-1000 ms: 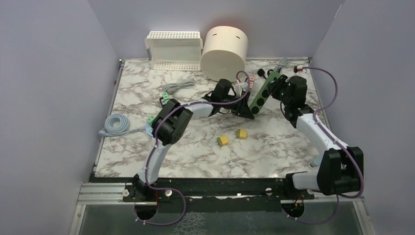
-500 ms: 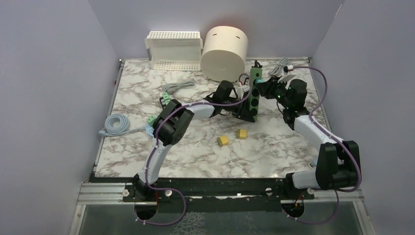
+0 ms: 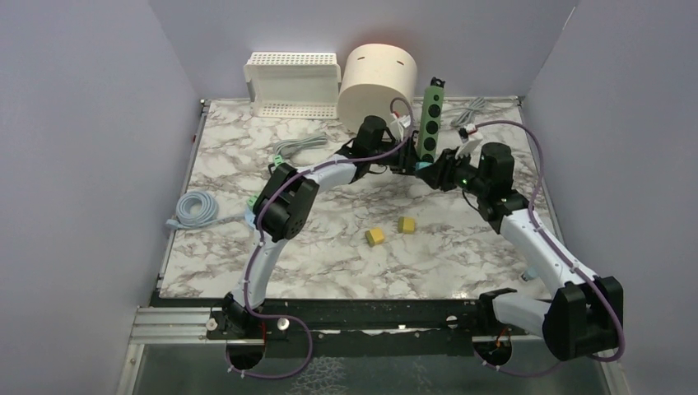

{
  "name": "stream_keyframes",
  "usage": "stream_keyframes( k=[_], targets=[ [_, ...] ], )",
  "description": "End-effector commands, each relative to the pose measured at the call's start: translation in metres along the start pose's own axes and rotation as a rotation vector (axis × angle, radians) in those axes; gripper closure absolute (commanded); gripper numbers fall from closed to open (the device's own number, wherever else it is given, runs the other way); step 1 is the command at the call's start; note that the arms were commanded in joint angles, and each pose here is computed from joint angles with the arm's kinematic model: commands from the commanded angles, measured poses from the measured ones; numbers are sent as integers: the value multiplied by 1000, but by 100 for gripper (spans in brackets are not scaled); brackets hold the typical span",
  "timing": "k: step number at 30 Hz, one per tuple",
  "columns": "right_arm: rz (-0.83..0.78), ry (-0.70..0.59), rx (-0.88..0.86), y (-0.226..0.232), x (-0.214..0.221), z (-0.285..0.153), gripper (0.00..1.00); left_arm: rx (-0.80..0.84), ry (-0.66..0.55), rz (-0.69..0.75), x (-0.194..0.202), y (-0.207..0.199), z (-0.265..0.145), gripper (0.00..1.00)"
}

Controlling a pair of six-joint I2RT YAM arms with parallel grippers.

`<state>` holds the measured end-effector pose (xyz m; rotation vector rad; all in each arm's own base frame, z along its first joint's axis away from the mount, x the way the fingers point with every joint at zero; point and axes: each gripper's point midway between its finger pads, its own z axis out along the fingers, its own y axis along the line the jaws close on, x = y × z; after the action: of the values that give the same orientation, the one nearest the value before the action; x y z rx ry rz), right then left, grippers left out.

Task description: Pull the plug off the socket

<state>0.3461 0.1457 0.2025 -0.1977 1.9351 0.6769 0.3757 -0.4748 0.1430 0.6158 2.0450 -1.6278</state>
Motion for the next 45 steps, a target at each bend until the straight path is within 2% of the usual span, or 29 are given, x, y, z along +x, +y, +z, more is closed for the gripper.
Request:
stream_keyframes(
  k=[1, 4, 8, 11, 18, 25, 31, 32, 36, 39, 45],
  targets=[
    [28, 39, -288, 59, -6, -18, 99, 46, -76, 125, -32, -19, 5, 100],
    [32, -95, -36, 26, -32, -30, 99, 8, -31, 165, -30, -18, 16, 100],
    [60, -333, 314, -20, -69, -77, 99, -26, 38, 237, -21, -26, 37, 100],
    [77, -446, 447, -34, -82, -112, 99, -10, 43, 231, -19, -30, 49, 100],
    [96, -533, 503, -34, -78, -153, 99, 51, 93, 185, 6, -32, 85, 100],
    [108, -487, 503, -35, -65, -150, 99, 101, 138, 102, 34, -24, 119, 100],
    [104, -456, 482, -33, -63, -142, 99, 73, 160, 40, 53, -1, 127, 100],
    [103, -451, 479, -33, -63, -141, 99, 65, 167, 33, 57, 3, 127, 97],
    [104, -435, 466, -32, -60, -136, 99, 36, 174, 48, 59, 8, 123, 70],
    [97, -415, 447, -30, -57, -131, 99, 8, 161, 79, 52, 8, 118, 54],
    [92, -353, 408, -27, -46, -119, 99, -18, 101, 110, 20, 3, 94, 41]
  ],
)
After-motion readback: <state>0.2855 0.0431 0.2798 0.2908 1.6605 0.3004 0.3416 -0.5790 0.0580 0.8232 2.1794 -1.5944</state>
